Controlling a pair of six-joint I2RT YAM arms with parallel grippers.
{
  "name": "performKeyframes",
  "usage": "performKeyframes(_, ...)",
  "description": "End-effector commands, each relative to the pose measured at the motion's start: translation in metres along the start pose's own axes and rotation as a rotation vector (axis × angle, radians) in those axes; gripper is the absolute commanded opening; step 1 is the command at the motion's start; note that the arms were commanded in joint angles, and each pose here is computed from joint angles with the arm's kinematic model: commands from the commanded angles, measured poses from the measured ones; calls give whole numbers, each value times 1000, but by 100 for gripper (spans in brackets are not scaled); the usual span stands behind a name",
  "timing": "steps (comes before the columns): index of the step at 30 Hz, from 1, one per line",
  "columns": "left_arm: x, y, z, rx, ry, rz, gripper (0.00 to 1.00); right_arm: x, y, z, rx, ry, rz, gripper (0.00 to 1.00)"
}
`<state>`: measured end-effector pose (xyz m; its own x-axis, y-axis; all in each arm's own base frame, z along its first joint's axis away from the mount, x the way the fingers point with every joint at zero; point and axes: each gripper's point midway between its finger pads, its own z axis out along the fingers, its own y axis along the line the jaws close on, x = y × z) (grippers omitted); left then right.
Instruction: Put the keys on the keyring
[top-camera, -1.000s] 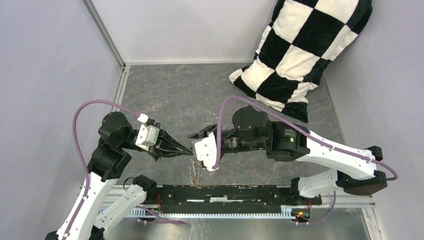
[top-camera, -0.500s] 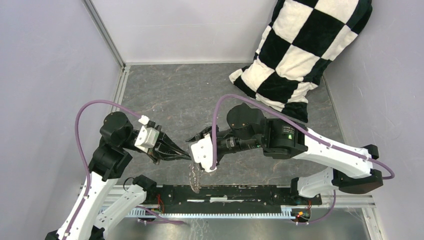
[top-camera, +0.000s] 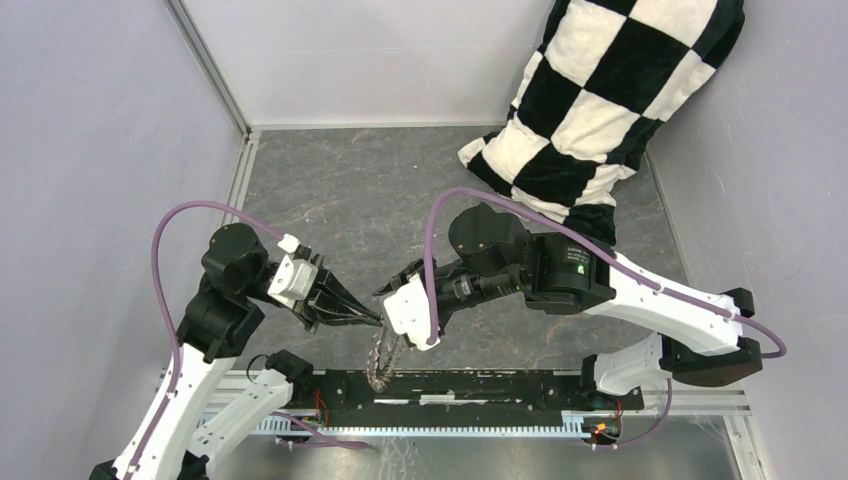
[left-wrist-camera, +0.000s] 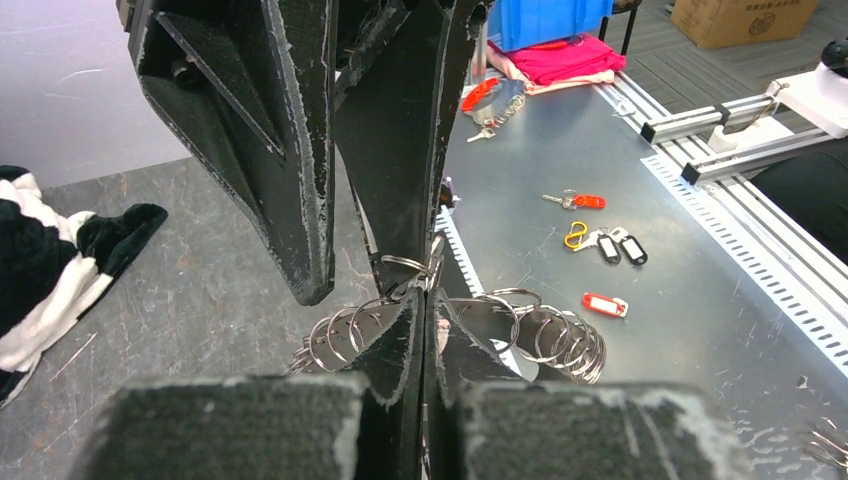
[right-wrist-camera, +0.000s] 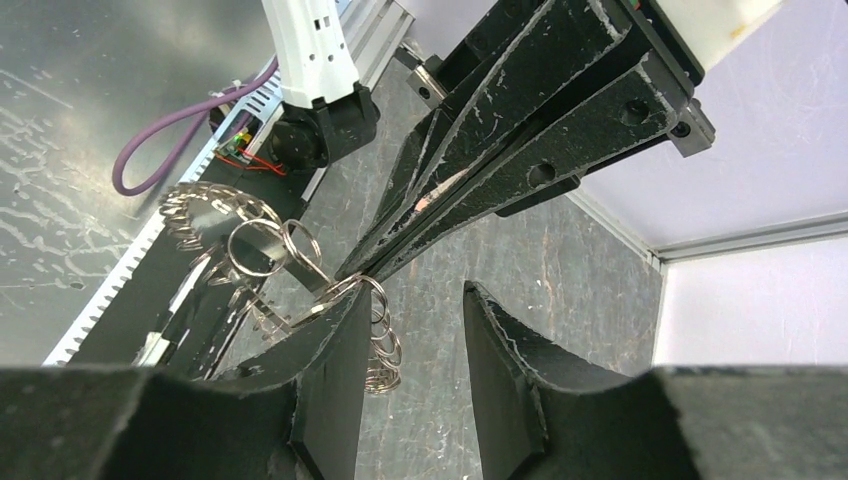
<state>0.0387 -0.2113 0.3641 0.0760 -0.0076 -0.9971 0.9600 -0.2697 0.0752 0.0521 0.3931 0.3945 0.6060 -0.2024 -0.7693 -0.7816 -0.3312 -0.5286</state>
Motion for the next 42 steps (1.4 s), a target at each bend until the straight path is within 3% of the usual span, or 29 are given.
performKeyframes(1,-15,-5,-1,22,-14,91,2,-25,-1,-6,-22,-74,-27,45)
performKeyframes(19,-23,-16,-1,78,-25,115,2,-17,-1,1,-60,-54,-35,46)
performKeyframes(33,-20,-5,0,26,-13,69,2,-25,-20,-18,19,-88,-10,50)
performKeyframes(35,-20,-5,0,25,-13,59,2,-27,-25,-22,46,-93,-1,64)
performKeyframes(36,-20,-5,0,24,-13,56,2,-28,-28,-24,61,-95,1,91)
performKeyframes(37,-20,-6,0,25,-13,53,2,-28,-29,-26,74,-98,6,98)
performKeyframes(42,-18,-5,-1,16,-11,35,2,-30,-36,-33,115,-105,15,98)
